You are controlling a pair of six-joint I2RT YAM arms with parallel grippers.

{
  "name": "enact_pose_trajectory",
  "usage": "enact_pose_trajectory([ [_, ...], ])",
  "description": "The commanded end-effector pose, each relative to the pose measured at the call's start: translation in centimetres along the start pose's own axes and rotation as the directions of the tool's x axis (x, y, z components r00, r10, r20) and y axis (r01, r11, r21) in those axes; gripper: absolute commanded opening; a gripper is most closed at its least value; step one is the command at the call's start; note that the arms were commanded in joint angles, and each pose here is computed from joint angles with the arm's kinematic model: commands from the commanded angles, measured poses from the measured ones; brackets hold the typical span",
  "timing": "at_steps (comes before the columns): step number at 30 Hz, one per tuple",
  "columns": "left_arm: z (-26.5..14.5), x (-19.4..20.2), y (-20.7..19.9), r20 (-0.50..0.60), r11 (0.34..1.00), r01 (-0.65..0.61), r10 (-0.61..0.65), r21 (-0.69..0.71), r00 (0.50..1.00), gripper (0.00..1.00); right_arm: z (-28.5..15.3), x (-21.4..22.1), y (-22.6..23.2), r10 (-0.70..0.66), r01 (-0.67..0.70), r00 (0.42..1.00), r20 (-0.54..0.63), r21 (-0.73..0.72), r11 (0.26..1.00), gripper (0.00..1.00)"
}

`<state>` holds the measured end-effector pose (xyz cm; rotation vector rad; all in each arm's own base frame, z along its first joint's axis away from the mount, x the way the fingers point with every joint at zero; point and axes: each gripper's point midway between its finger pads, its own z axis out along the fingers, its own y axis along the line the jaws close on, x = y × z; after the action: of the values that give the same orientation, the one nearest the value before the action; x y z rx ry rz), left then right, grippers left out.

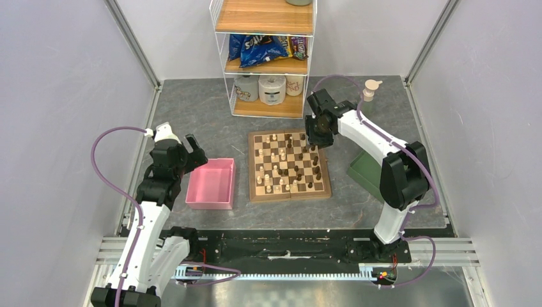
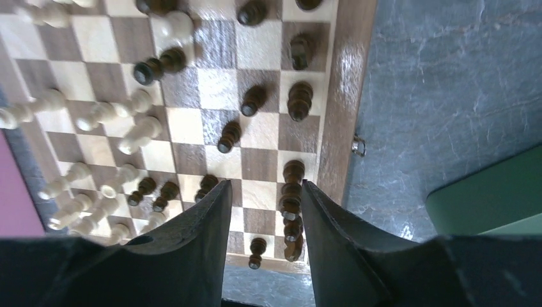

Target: Set up the chess pieces on the board

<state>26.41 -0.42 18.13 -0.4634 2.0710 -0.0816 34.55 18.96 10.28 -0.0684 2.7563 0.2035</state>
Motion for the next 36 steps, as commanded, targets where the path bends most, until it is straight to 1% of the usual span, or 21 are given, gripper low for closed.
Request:
enact_pose_trajectory([
  [1, -0.4, -1.4, -0.9, 0.043, 0.999, 0.036, -0.037, 0.030, 0.998, 0.99, -2.7, -3.7, 2.6, -0.030, 0.040, 0.991, 0.127, -0.078, 0.996, 0.52],
  [5, -0.4, -1.4, -0.9, 0.042, 0.999, 0.036, -0.037, 0.030, 0.998, 0.99, -1.7, -4.4, 5.4, -0.058, 0.071, 0.988, 0.140, -0.086, 0.994, 0.54],
  [10, -0.5, -1.5, -0.7, 0.050, 0.999, 0.037, -0.038, 0.027, 0.998, 0.99, 0.1, -5.5, 7.7, -0.046, 0.057, 0.987, 0.156, -0.069, 0.996, 0.55],
  [18, -0.6, -1.5, -0.8, 0.050, 0.999, 0.038, -0.040, 0.033, 0.998, 0.99, 2.9, -6.3, 8.2, -0.034, 0.039, 0.988, 0.154, -0.029, 0.999, 0.55],
  [22, -0.6, -1.6, -0.8, 0.054, 0.999, 0.039, -0.040, 0.030, 0.998, 0.99, 3.9, -6.3, 8.1, -0.039, 0.041, 0.989, 0.144, -0.013, 0.999, 0.53],
  [25, -0.6, -1.6, -0.8, 0.054, 0.999, 0.037, -0.039, 0.030, 0.998, 0.99, 4.3, -6.4, 8.2, -0.044, 0.046, 0.989, 0.142, -0.012, 0.999, 0.48],
  [32, -0.6, -1.6, -0.7, 0.055, 0.999, 0.038, -0.039, 0.028, 0.998, 0.99, 4.5, -6.2, 8.4, -0.052, 0.056, 0.990, 0.130, -0.022, 0.998, 0.26],
  [36, -0.6, -1.6, -0.8, 0.053, 0.999, 0.037, -0.039, 0.030, 0.998, 0.99, 4.5, -6.0, 8.3, -0.060, 0.063, 0.991, 0.121, -0.022, 0.998, 0.19],
])
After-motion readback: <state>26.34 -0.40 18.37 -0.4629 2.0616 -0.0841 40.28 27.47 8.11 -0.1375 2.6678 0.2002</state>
